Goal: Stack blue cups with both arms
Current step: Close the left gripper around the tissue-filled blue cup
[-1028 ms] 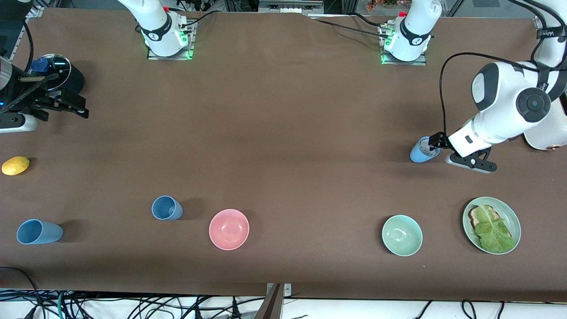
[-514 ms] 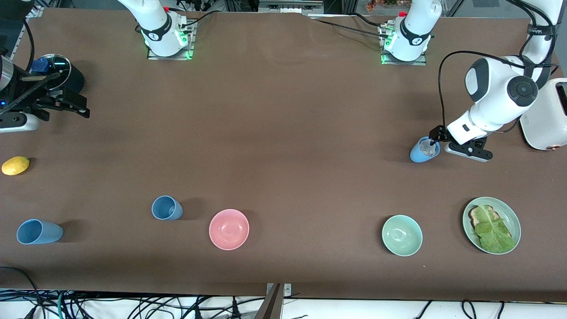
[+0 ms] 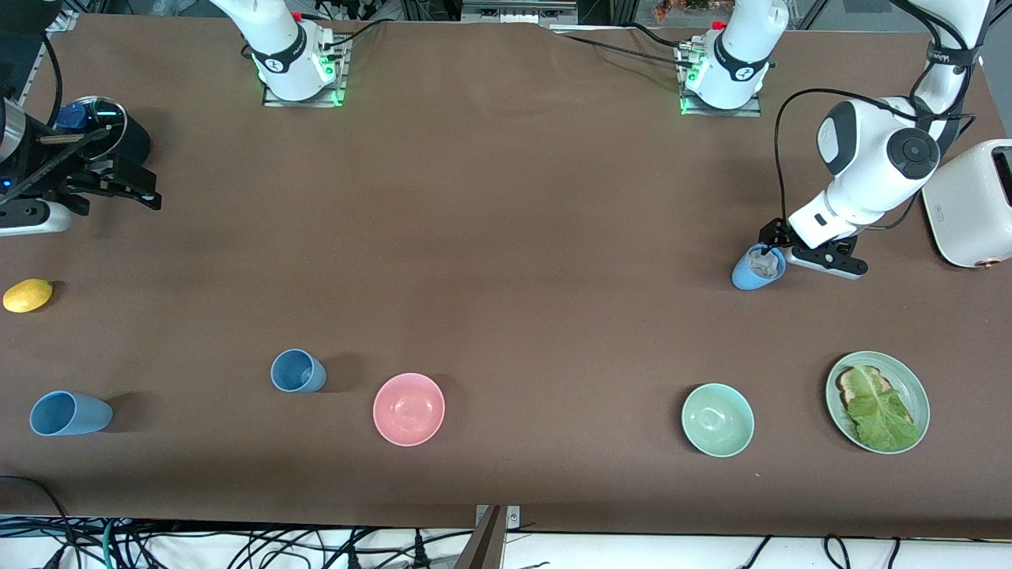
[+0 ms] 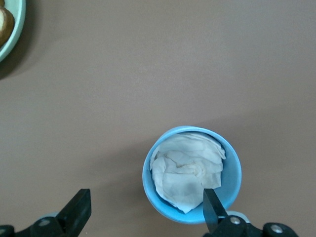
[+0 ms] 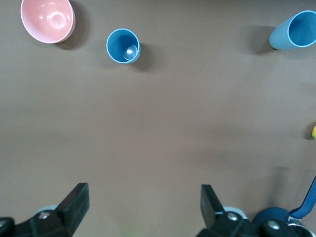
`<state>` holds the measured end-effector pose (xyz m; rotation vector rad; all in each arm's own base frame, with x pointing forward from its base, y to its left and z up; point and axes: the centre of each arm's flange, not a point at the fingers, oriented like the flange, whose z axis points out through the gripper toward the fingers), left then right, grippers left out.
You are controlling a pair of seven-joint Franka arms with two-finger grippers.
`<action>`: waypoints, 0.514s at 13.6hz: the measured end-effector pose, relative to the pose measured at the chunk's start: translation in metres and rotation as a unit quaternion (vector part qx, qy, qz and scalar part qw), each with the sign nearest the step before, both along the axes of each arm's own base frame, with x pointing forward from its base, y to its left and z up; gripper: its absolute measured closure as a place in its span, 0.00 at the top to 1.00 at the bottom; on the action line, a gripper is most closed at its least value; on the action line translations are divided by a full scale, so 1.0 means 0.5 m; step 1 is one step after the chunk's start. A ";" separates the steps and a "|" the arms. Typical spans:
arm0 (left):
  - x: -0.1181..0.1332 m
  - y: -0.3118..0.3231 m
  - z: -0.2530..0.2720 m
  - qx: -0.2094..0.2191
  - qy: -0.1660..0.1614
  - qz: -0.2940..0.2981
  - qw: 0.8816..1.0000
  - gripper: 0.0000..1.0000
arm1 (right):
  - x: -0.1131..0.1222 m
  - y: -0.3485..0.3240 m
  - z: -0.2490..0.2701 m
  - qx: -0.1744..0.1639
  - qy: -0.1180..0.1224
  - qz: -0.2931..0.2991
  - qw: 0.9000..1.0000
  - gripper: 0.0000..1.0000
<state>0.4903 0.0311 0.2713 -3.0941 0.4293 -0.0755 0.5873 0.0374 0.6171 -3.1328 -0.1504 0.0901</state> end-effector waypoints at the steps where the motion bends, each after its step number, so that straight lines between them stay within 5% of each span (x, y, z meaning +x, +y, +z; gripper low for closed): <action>1: -0.001 0.000 -0.001 0.000 -0.003 0.000 1.000 1.00 | 0.000 0.000 0.000 0.000 0.000 0.000 1.000 1.00; 7: -0.005 -0.001 -0.027 0.002 -0.015 -0.001 1.000 1.00 | -0.001 0.001 0.001 0.000 0.000 0.000 1.000 1.00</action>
